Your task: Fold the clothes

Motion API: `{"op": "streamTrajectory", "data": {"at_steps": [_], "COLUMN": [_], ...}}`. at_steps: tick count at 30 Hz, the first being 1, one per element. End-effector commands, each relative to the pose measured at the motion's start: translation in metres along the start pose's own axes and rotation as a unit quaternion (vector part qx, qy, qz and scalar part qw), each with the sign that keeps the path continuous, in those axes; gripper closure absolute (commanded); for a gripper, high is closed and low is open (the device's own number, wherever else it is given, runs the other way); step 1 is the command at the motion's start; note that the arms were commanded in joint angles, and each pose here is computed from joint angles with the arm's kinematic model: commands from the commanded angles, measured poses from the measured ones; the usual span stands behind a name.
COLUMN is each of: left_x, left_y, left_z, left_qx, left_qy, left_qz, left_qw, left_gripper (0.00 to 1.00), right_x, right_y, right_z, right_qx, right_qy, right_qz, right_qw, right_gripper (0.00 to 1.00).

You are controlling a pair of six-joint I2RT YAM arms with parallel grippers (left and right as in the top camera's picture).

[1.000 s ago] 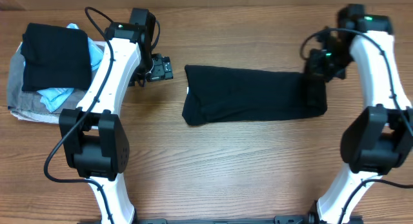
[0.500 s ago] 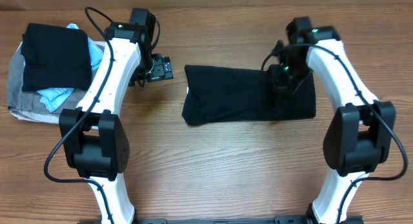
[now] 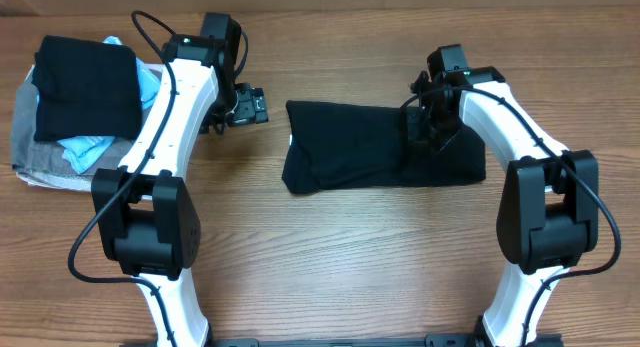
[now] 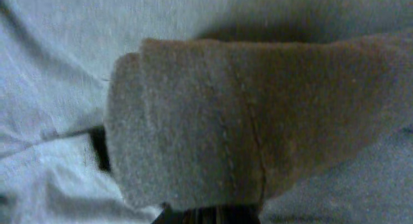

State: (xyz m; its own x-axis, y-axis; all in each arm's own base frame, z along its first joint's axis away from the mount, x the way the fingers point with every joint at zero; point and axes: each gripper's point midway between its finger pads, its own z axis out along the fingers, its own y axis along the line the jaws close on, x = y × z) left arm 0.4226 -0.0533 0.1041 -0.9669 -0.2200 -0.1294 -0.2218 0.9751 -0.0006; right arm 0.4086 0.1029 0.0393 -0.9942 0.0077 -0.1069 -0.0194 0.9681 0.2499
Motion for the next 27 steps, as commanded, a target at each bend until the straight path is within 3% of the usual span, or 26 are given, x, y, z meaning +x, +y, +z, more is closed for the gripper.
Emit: {"op": "streamTrajectory", "data": {"at_steps": [1,3,4,8,14,18,24,25,27], "left_x": [0.001,0.001,0.001,0.001,0.001,0.001,0.001,0.001,0.001], "left_y": [0.001,0.001,0.001,0.001,0.001,0.001,0.001,0.001,0.001], "left_z": [0.0,0.0,0.0,0.0,0.0,0.0,0.0,0.0,0.0], "left_qx": [-0.003,-0.003,-0.003,-0.003,-0.003,-0.003,-0.003,-0.003,-0.003], "left_qy": [-0.001,-0.001,-0.001,-0.001,-0.001,-0.001,-0.001,-0.001,-0.001], "left_qz": [-0.005,-0.005,-0.005,-0.005,-0.005,-0.005,-0.005,-0.005,-0.005], "left_qw": [1.0,1.0,1.0,1.0,1.0,1.0,1.0,1.0,1.0], "left_gripper": [0.0,0.0,0.0,0.0,0.0,0.0,0.0,0.0,0.0], "right_x": [-0.004,-0.003,-0.002,-0.006,-0.019,-0.02,-0.002,-0.001,0.001], "right_y": [0.008,0.007,0.007,0.024,0.045,0.027,0.003,0.002,0.0], "right_z": [-0.014,-0.014,-0.014,-0.016,-0.051,-0.077,-0.077,-0.076,-0.071], "right_qx": [-0.012,-0.012,-0.012,-0.058,-0.171,-0.17,-0.139,-0.137,-0.128], "right_qy": [-0.021,-0.018,-0.017,-0.021,-0.042,-0.06,-0.029,-0.027,-0.022], "right_qz": [0.015,0.015,0.016,-0.008,-0.029,-0.002,0.029,0.03,0.03], "right_qw": [1.0,1.0,1.0,0.998,0.984,0.984,0.989,0.99,0.991], "right_gripper": [0.92,0.6,0.5,0.34,0.34,0.34,0.36,0.41,0.8]}}
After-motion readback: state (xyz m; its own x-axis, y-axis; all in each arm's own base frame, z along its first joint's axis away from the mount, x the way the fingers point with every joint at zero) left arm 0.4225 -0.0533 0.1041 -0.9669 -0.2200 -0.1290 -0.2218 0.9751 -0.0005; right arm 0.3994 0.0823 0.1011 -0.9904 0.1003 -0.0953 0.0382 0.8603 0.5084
